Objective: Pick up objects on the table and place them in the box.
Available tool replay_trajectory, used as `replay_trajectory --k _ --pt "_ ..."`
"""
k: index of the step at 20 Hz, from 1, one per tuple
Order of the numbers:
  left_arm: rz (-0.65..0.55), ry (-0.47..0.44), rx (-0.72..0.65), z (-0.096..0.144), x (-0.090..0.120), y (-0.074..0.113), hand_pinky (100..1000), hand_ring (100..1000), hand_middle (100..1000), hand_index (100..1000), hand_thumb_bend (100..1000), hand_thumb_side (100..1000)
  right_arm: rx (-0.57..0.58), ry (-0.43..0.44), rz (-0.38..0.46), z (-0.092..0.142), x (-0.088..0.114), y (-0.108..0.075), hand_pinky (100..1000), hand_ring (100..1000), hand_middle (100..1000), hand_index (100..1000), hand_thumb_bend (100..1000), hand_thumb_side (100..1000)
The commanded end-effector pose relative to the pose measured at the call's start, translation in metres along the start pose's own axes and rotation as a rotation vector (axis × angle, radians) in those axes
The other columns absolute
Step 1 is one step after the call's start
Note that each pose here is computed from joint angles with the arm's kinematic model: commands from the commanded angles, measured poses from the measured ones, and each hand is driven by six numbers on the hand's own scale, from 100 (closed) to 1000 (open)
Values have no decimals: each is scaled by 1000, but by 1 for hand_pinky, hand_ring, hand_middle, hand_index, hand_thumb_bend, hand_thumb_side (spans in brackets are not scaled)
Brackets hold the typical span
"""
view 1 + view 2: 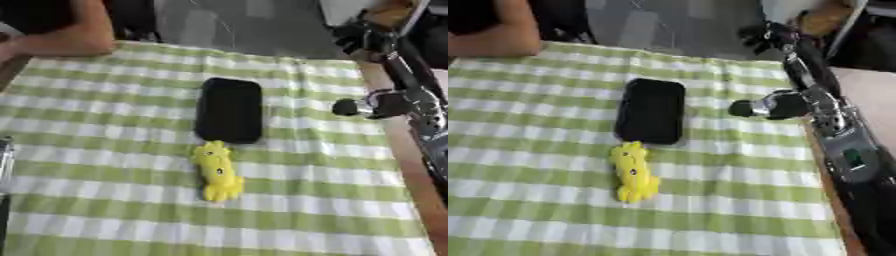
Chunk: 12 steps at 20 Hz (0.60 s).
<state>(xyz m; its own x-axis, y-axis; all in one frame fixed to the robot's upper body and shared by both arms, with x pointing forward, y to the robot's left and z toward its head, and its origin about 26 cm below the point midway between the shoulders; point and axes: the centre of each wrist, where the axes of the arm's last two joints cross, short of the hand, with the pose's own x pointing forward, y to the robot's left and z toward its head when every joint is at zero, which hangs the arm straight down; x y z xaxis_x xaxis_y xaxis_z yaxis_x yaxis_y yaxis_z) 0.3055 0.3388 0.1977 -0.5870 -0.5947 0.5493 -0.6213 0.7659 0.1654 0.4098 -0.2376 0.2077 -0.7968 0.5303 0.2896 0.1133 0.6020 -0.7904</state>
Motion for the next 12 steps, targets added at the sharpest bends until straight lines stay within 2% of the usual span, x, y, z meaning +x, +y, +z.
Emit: replay_trajectory --k 1,12 --pt "-6 -39 -9 -8 6 4 521 624 772 869 301 834 -15 -27 36 -6 4 -15 661 723 750 859 976 764" --pt "-6 -39 -9 -8 6 4 521 624 772 868 301 834 -2 -37 46 -8 5 -16 667 727 753 861 996 739"
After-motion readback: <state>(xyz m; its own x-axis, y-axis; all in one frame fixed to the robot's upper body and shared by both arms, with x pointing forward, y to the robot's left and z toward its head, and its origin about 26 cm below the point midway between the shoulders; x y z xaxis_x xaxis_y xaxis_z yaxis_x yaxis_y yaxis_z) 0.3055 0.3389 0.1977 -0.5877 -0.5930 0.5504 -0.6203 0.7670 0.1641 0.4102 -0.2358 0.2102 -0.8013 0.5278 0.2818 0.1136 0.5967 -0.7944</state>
